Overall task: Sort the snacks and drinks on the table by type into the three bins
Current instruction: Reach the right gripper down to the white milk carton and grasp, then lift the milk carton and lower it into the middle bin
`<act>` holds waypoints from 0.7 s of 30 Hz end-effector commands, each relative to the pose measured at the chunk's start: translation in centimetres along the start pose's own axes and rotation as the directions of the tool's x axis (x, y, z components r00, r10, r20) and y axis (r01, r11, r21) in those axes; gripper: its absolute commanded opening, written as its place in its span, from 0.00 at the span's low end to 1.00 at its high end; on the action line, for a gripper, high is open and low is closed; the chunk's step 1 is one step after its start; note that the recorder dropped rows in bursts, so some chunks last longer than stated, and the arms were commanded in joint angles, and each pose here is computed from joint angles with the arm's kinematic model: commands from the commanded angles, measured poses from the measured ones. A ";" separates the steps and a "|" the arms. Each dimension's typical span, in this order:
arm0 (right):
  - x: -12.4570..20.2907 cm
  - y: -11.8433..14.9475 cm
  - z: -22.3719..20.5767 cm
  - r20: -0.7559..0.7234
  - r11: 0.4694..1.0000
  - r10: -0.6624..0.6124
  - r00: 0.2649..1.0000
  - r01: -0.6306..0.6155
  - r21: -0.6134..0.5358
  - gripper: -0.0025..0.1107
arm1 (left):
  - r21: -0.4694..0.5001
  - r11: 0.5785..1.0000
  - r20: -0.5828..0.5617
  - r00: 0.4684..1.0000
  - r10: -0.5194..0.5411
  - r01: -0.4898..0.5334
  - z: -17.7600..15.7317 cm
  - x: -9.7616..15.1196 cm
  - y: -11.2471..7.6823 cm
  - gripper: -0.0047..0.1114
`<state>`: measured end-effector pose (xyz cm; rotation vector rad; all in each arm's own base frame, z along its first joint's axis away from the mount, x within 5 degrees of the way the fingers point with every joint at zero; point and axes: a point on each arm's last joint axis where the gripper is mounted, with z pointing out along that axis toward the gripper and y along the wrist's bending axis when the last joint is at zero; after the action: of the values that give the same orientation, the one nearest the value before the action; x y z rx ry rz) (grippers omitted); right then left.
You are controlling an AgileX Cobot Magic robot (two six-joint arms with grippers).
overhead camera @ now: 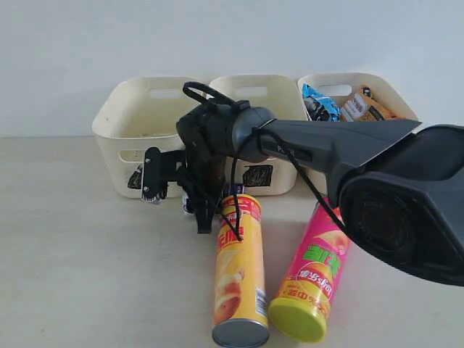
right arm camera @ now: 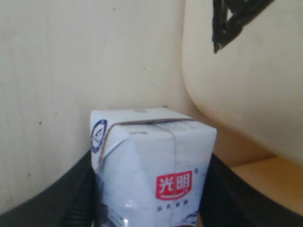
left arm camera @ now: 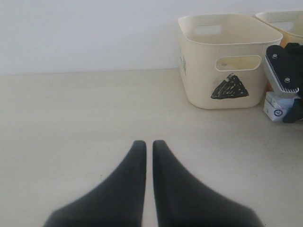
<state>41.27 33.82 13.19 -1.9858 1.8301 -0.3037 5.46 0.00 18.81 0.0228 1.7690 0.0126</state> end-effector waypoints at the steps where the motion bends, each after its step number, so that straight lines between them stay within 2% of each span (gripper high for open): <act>1: 0.6 0.4 -0.2 -0.046 0.998 0.018 0.999 -0.021 -0.062 0.02 | 0.000 1.000 0.000 1.000 -0.008 0.008 0.0 0.1 0.0 0.08; 14: -3.1 0.3 -7.0 0.052 1.000 -0.010 0.999 0.010 -0.002 0.02 | 0.000 1.000 0.000 1.000 -0.008 0.008 0.0 0.1 0.0 0.08; 17: -3.7 0.5 -9.2 0.076 1.000 0.020 0.997 -0.019 -0.022 0.02 | 0.000 1.000 0.000 1.000 -0.008 0.008 0.0 0.1 0.0 0.08; 21: -4.6 0.0 -13.6 0.156 0.989 0.145 0.977 -0.149 0.014 0.02 | 0.000 1.000 0.000 1.000 -0.008 0.008 0.0 0.1 0.0 0.08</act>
<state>35.72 36.22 22.53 -1.9039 1.8615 -0.1621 5.46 0.00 18.81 0.0228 1.7690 0.0126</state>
